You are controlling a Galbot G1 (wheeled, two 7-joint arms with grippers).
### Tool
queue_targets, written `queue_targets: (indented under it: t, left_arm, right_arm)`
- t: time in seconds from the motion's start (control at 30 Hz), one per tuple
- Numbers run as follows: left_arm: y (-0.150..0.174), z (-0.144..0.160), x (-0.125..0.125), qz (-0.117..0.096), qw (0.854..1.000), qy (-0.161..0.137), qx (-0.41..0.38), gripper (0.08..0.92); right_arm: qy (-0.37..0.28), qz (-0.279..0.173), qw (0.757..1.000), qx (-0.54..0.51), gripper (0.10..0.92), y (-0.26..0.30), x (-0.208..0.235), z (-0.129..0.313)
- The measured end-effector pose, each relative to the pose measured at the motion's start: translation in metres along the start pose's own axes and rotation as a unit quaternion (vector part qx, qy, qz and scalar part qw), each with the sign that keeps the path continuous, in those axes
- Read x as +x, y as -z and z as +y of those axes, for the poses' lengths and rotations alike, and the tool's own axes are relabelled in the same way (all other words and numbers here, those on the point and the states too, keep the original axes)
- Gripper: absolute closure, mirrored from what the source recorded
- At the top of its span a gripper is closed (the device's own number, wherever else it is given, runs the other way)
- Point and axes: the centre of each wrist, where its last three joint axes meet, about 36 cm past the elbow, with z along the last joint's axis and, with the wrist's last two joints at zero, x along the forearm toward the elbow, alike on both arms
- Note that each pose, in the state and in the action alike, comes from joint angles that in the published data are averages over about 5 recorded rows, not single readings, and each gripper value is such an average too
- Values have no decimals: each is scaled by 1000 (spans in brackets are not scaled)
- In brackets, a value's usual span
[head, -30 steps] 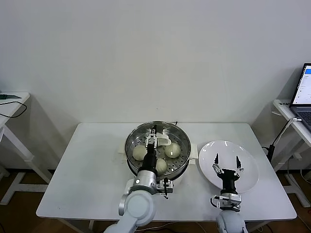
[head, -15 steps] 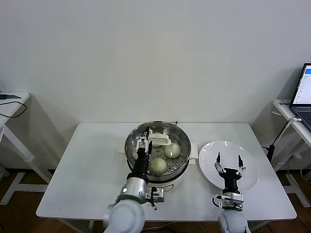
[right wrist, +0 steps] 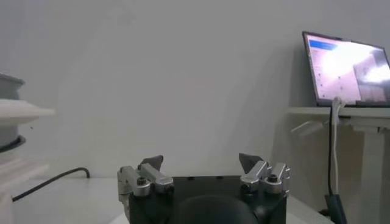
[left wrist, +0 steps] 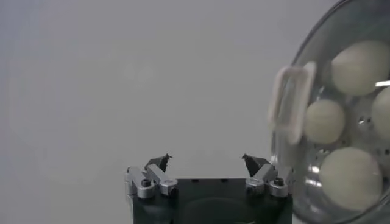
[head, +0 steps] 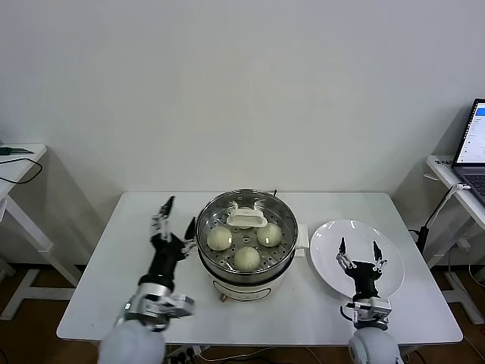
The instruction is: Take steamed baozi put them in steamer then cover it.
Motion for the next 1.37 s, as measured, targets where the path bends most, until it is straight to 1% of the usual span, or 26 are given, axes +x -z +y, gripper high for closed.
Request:
queue_targets:
  t: [0.1,0.23,0.33,0.47,0.67,0.87,1.13,1.37]
  left_arm:
    - [-30,0,-1,4,997,-7,79,177]
    - [-63,-5,2,8,983,-16,181,177]
    - [-79,-8,5,9,971,-15,240,177]
    - [-95,-10,7,9,957,-9,290,177]
    - [-109,-11,11,12,943,-3,334,177]
    - [-119,-16,16,17,932,-1,361,177]
    - [-125,-18,20,22,925,0,380,177]
    - [-128,-19,23,23,922,1,386,177]
  right_arm:
    - [8,4,1000,-9,200,7,4,-3]
    - [15,10,1000,-19,200,14,12,-4]
    - [18,16,999,-24,200,15,17,-3]
    - [21,22,999,-28,200,15,23,-2]
    - [26,27,999,-31,200,17,28,-1]
    - [29,34,998,-32,200,18,33,-1]
    - [31,35,998,-32,200,18,36,-1]
    - [34,34,998,-31,200,19,38,0]
